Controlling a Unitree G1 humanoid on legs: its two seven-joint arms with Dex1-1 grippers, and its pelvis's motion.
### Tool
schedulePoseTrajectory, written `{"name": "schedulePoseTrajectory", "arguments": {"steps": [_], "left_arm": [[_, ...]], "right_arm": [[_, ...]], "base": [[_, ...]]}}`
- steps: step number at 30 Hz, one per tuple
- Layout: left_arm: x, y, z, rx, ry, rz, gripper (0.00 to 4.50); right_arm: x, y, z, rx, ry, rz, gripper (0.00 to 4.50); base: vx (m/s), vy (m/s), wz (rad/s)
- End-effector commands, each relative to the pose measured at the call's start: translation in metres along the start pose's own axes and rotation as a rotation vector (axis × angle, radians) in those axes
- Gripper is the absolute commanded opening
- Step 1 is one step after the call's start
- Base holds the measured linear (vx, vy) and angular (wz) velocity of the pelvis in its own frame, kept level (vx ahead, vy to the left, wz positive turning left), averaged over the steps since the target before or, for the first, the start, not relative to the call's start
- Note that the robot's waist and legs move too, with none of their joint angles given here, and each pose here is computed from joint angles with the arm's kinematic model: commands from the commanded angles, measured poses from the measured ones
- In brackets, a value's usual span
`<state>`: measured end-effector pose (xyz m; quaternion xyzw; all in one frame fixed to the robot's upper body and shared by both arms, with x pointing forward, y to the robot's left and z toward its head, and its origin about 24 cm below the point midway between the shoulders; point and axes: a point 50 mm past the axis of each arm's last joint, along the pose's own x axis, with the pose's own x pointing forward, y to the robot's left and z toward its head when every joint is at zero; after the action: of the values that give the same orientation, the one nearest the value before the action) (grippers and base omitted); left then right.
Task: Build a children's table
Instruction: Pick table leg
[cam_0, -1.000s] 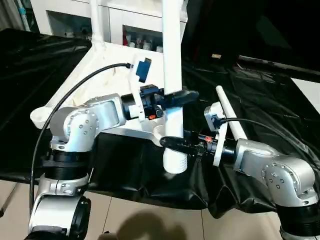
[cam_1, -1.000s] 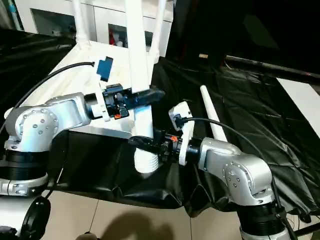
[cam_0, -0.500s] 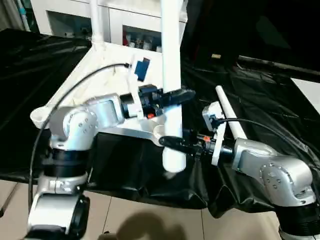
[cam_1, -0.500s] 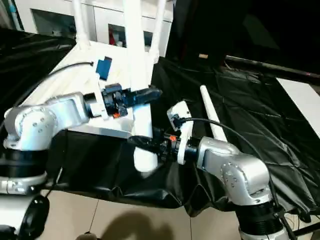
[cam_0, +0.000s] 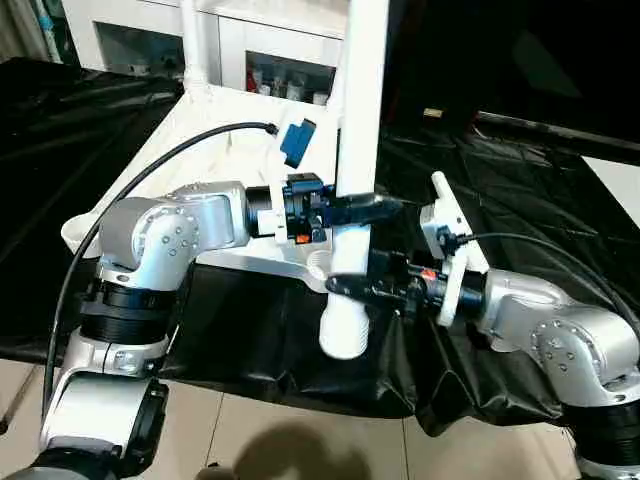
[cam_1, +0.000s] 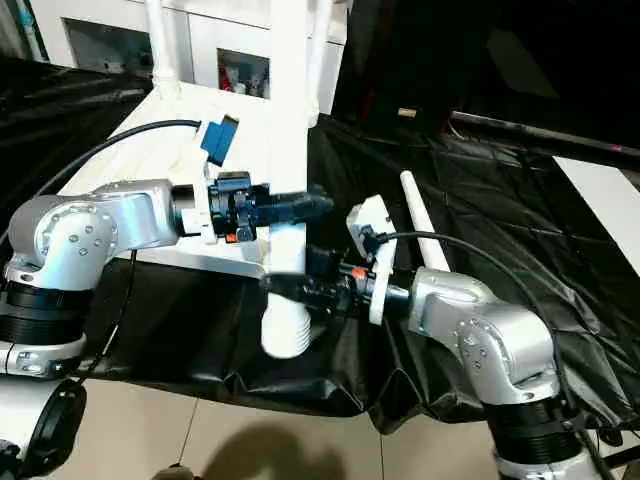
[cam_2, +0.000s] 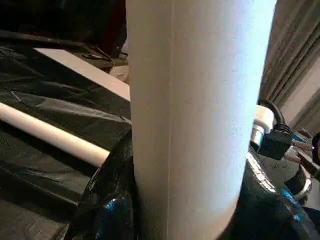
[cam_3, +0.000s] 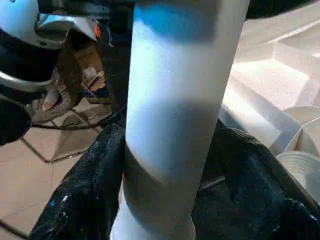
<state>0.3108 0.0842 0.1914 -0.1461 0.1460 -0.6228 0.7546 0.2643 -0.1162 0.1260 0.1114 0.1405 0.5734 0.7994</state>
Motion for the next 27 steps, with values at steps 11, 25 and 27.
{"name": "schedulePoseTrajectory", "arguments": {"steps": [11, 25, 27], "left_arm": [[0.007, -0.0109, 0.0082, 0.062, 0.022, -0.092, 1.85], [0.01, -0.0125, 0.009, 0.07, 0.023, -0.122, 1.85], [0.0102, -0.0127, 0.009, 0.071, 0.023, -0.126, 1.85]], "right_arm": [[0.0035, -0.0027, -0.0065, 0.045, 0.053, 0.034, 2.99], [0.006, -0.0015, -0.0098, 0.065, 0.057, 0.054, 2.99], [0.006, -0.0018, -0.0102, 0.069, 0.054, 0.054, 2.71]], "base": [[0.0, 0.0, 0.0], [0.0, 0.0, 0.0], [0.0, 0.0, 0.0]]}}
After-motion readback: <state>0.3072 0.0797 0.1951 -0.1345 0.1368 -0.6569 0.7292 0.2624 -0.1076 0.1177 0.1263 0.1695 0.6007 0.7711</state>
